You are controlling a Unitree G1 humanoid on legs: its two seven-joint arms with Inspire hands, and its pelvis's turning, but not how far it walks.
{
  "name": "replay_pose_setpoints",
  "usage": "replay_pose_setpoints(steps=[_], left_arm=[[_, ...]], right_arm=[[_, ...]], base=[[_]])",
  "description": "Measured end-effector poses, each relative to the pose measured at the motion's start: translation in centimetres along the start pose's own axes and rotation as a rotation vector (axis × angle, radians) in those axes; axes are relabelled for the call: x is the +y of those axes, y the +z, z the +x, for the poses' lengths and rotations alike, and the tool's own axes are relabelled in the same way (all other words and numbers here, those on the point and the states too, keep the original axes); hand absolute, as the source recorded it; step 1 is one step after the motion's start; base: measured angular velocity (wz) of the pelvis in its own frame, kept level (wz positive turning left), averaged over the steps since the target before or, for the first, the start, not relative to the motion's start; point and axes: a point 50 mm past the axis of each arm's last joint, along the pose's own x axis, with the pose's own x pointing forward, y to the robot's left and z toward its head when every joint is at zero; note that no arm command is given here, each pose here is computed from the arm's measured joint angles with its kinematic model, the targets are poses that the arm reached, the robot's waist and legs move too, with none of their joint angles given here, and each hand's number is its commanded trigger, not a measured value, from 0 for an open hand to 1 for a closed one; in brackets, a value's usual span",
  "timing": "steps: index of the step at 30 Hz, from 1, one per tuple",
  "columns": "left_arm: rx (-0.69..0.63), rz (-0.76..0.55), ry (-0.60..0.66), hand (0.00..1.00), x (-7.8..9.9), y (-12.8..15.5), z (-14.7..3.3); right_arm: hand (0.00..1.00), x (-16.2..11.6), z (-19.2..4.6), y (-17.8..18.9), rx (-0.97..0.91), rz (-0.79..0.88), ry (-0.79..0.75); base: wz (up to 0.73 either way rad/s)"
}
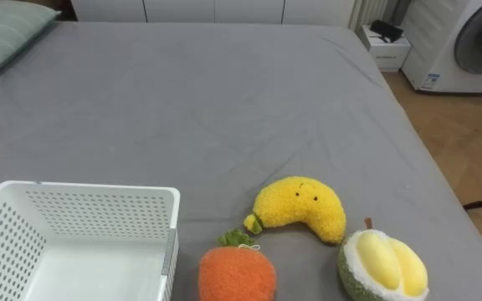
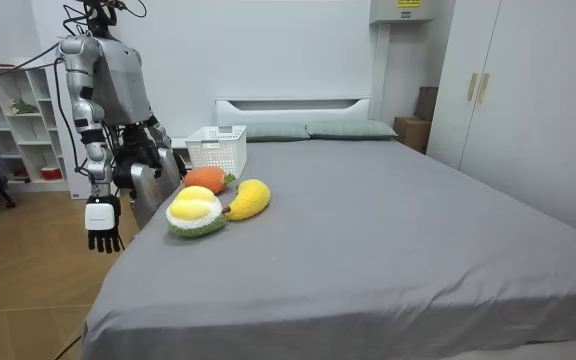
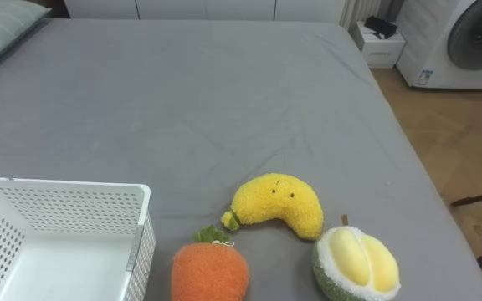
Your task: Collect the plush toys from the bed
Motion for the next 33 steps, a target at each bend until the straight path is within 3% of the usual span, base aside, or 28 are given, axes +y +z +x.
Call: replay_pose_setpoints(steps=[19,24,33], left_arm=[[0.012,0.011,-0.003,0.0,0.0,-0.3,0.0],[0.028,-0.033,0.006,0.0,0.5,-0.6,0.1],[0.051,-0.096,0.043,0.0,1.1,-0.9,0.2]], right_arm=[[0.0,0.2,0.0,-0.4,0.012,0.016,0.018],[0.0,0.7,0.2,-2.1,0.07,0.128,0.053],[0.0,0.6,0.2,-4.6,0.138,0.515,0.042]], base=[[0.0],[0.0],[-0.04]])
